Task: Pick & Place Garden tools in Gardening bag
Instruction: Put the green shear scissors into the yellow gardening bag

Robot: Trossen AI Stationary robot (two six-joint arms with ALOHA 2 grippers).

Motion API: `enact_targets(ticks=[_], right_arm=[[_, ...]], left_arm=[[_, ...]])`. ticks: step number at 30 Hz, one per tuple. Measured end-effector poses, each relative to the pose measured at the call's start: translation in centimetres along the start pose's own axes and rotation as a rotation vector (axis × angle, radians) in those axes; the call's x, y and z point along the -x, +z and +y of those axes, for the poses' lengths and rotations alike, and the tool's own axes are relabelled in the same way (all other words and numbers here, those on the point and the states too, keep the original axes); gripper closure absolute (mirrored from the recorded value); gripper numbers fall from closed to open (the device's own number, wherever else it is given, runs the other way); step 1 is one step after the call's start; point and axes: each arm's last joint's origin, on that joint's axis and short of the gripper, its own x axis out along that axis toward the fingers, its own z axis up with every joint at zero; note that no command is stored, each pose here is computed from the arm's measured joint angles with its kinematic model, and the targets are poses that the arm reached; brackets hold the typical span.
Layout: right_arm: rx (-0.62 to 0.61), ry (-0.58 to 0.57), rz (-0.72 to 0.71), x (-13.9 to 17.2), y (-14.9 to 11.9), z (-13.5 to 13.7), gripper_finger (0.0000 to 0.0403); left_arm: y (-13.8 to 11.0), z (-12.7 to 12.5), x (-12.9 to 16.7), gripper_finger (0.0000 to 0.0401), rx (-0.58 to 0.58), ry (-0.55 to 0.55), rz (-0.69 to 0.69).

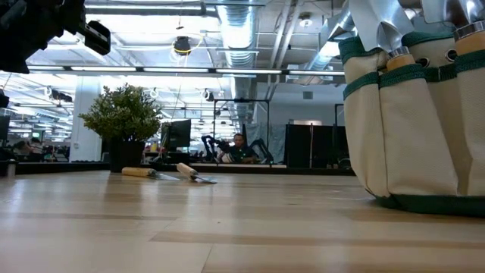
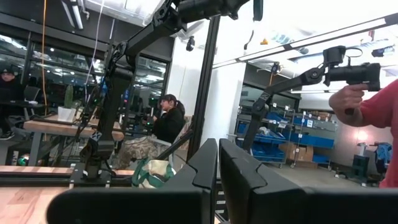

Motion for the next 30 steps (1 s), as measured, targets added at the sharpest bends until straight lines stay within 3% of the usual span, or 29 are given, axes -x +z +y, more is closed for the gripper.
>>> enact_targets(ticks=[9, 13, 20, 24, 30], right_arm=[[-0.034, 0.009, 0.013, 0.3, 0.1, 0.3, 0.0352], [-0.057, -0.063, 0.086, 0.1, -0.9, -0.1, 0.0352], [-0.09, -0.457, 0.392, 0.1, -5.7, -1.7, 0.0352], [-0.023, -0.644, 0.492, -0.1, -8.0, -2.1, 0.0352], [0.088, -1.041, 0.6, 1.3, -10.7, -2.8, 0.0352]], left_arm=[[0.0, 0.0, 0.0, 0.0384, 0.0, 0.0, 0.0], [0.0, 0.0, 0.0, 0.0384, 0.0, 0.0, 0.0], [0.0, 0.0, 0.0, 0.0384, 0.0, 0.0, 0.0], [0.0, 0.0, 0.0, 0.0384, 0.0, 0.0, 0.0], [0.0, 0.0, 0.0, 0.0384, 0.0, 0.0, 0.0]])
